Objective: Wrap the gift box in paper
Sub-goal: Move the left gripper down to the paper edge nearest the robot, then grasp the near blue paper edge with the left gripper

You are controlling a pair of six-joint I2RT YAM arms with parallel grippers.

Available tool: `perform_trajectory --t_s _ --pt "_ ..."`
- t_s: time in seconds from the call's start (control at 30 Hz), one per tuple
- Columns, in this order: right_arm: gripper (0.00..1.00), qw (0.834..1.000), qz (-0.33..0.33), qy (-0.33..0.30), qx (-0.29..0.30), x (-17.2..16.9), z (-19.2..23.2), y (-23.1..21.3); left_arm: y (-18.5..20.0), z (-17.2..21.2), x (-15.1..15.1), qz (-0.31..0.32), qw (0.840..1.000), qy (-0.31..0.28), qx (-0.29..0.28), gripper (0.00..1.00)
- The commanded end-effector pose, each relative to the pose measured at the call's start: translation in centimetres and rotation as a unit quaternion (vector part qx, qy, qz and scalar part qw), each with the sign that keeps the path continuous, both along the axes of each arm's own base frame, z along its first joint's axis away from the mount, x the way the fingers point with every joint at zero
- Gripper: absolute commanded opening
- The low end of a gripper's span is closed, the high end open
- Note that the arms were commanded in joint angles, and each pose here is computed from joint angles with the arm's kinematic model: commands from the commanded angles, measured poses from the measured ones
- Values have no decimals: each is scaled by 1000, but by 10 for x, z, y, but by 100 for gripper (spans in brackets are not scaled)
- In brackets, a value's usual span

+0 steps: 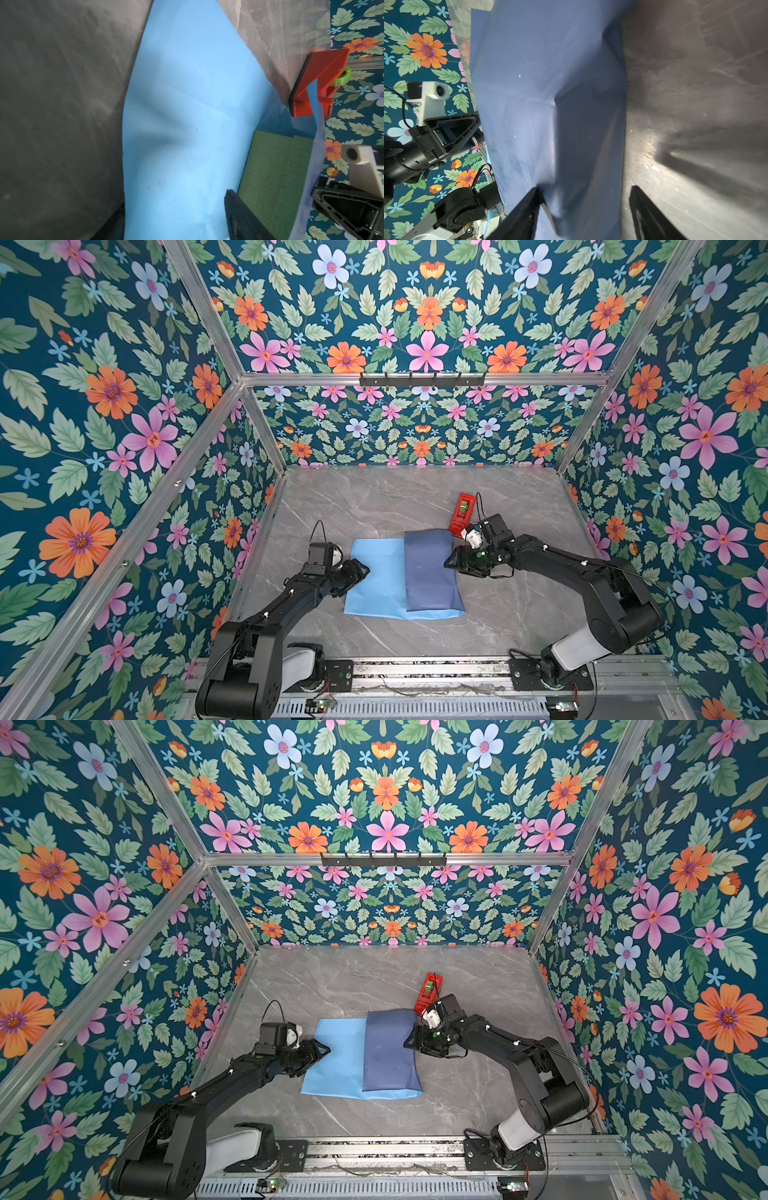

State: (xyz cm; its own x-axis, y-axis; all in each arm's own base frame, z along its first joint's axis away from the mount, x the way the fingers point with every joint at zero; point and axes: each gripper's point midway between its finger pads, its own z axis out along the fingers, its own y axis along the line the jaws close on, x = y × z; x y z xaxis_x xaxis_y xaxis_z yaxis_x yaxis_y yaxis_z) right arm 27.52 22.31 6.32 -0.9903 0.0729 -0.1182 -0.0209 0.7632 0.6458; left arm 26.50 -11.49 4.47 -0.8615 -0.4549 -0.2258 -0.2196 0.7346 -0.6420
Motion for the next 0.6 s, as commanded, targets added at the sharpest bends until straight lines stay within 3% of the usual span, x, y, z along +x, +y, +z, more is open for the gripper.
perform_trajectory --t_s 0.0,0.43,0.57 --pt "68 995 -26 28 -89 -9 -27 -28 4 6 18 -8 999 -39 24 58" --pt "68 995 -27 28 -91 -9 -27 -28 10 19 20 -33 995 -68 65 20" --pt "68 995 -27 28 -91 -8 -27 -28 8 19 15 -43 995 -67 67 17"
